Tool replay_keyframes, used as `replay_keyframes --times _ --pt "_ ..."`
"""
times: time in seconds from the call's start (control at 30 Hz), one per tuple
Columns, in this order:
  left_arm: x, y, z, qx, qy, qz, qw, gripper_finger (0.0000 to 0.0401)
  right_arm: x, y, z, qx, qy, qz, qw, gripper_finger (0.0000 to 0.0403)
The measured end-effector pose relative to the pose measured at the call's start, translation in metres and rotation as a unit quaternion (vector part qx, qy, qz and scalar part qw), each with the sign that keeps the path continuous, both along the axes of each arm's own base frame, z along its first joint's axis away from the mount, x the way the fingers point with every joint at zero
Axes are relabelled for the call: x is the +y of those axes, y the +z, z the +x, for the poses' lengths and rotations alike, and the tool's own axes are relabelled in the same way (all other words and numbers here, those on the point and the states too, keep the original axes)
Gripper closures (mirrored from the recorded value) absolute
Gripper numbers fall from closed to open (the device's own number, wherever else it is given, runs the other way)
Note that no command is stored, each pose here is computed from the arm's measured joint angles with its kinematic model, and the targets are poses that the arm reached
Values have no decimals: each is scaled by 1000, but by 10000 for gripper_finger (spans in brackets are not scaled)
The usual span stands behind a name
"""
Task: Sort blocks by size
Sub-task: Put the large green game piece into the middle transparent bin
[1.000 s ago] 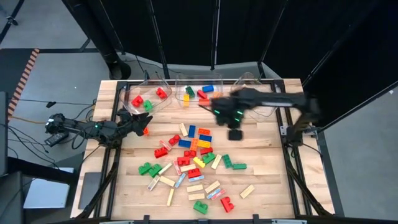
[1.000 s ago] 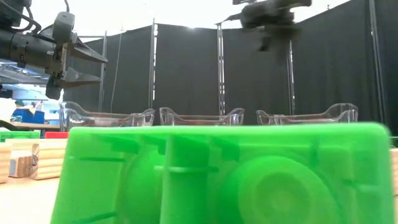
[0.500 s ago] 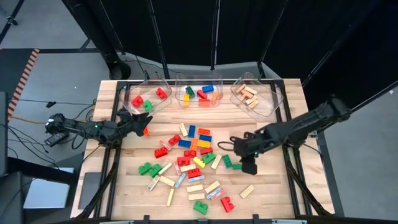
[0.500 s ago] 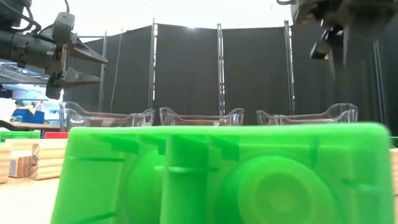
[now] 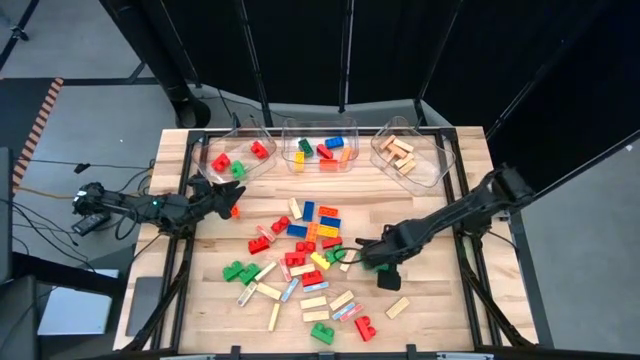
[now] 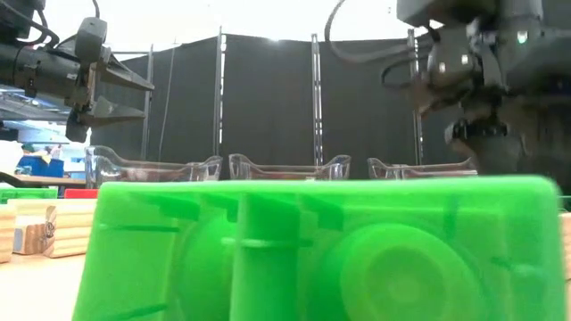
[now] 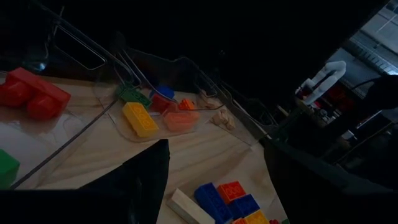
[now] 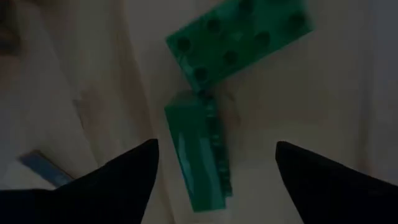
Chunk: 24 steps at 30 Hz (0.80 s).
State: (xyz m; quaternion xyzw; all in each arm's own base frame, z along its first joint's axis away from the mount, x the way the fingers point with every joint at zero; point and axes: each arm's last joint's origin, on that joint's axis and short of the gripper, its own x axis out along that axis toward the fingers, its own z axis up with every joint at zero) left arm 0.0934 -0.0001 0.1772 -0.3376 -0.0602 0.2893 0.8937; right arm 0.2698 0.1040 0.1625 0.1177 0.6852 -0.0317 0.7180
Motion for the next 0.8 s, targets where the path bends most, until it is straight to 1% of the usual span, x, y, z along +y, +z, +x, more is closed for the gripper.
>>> replay_keyframes --times 0.13,0.2,0.23,0.3,0.33,0.4,0.43,0.53,0.67,0.8 --pt "0 0 0 1 -4 0 1000 132 3 -22 5 35 13 -6 999 80" --pt "0 0 0 2 -5 0 1000 132 3 -30 6 48 11 -14 999 96" --pt "0 0 0 2 -5 0 1000 132 3 -33 7 55 6 -20 998 111" --pt "0 0 0 2 -5 0 1000 132 2 -36 7 62 3 -29 998 160" --pt "0 0 0 2 -5 -1 1000 132 2 -36 6 62 3 -33 997 193" --pt "0 0 0 2 -6 -1 1000 132 0 -35 5 61 2 -44 997 275" --pt "0 0 0 1 -6 -1 1000 132 0 -32 5 56 4 -42 998 308" --pt "0 0 0 2 -6 -1 1000 132 -3 -22 2 41 12 -39 998 300" --pt "0 -1 0 3 -6 0 1000 132 -19 0 -3 45 -14 -31 998 300" --pt "0 -1 0 4 -6 0 1000 132 -42 30 4 2 -42 -58 997 300"
